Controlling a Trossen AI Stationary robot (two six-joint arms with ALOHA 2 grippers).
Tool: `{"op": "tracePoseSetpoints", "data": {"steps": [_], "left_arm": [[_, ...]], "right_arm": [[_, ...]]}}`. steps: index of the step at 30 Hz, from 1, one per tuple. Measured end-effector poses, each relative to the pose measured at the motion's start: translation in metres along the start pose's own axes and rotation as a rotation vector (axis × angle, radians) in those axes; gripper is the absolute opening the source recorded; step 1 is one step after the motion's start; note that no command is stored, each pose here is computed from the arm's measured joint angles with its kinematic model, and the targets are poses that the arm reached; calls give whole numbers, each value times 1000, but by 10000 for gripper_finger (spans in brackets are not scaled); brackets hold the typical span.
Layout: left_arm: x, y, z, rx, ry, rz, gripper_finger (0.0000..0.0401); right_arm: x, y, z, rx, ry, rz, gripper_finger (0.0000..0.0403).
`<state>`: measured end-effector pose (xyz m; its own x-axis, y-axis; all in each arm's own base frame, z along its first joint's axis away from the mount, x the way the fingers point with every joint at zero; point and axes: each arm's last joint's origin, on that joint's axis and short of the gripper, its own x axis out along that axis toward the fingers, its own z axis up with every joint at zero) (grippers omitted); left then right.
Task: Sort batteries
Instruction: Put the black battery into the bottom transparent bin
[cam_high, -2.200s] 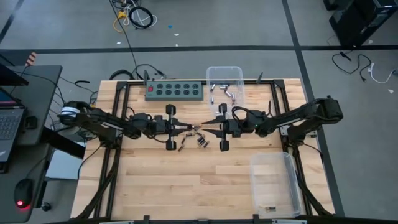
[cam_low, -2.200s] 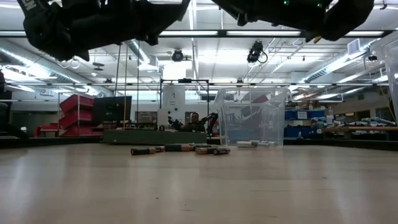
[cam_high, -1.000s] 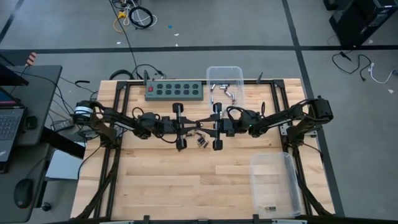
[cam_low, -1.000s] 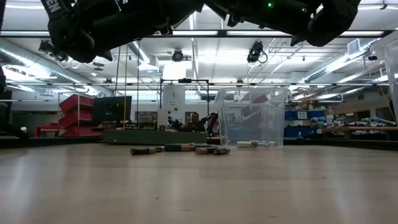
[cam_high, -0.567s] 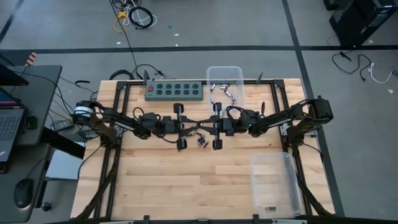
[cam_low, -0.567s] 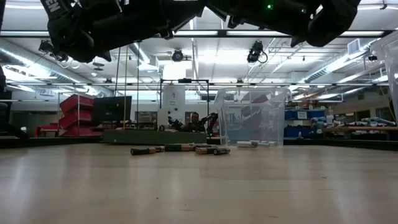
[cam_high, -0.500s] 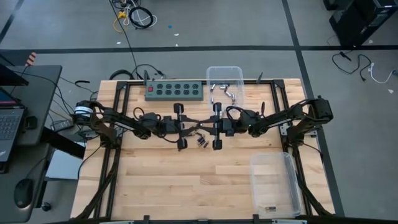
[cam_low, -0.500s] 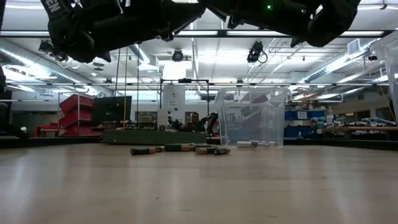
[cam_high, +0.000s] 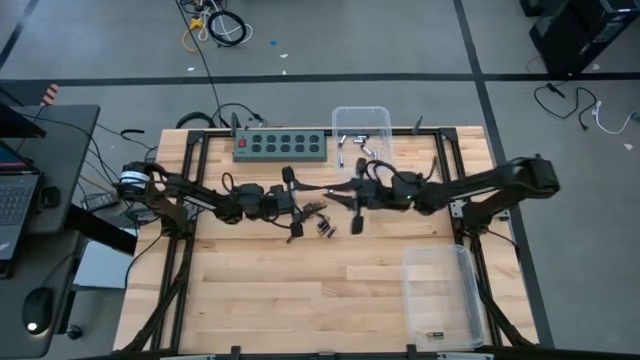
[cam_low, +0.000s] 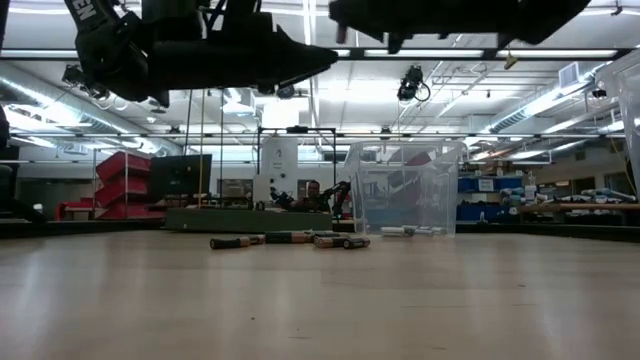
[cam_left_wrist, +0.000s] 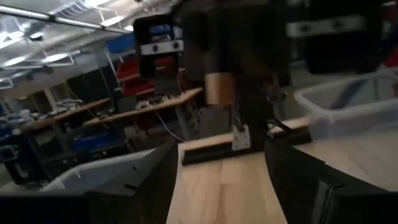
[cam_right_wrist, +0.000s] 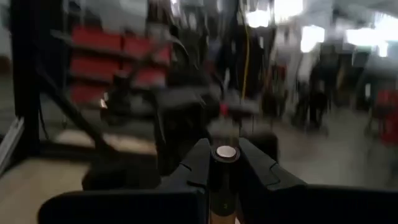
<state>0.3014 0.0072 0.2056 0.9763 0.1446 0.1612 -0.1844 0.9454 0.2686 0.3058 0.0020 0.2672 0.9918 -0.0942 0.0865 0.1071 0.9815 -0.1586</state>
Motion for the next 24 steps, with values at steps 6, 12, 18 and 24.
{"op": "tracePoseSetpoints", "data": {"steps": [6,12,18,24], "left_arm": [[-6,-4,-7,-17,40,-3,241],[-10,-2,-11,-11,76,69,241],[-10,-1,-11,-6,73,85,241],[-10,0,-11,-5,79,115,241]], "right_arm": [[-46,-8,28,162,210,28,43],[-103,-5,47,327,378,177,43],[-149,4,60,571,491,408,43],[-175,19,41,831,892,365,43]]}}
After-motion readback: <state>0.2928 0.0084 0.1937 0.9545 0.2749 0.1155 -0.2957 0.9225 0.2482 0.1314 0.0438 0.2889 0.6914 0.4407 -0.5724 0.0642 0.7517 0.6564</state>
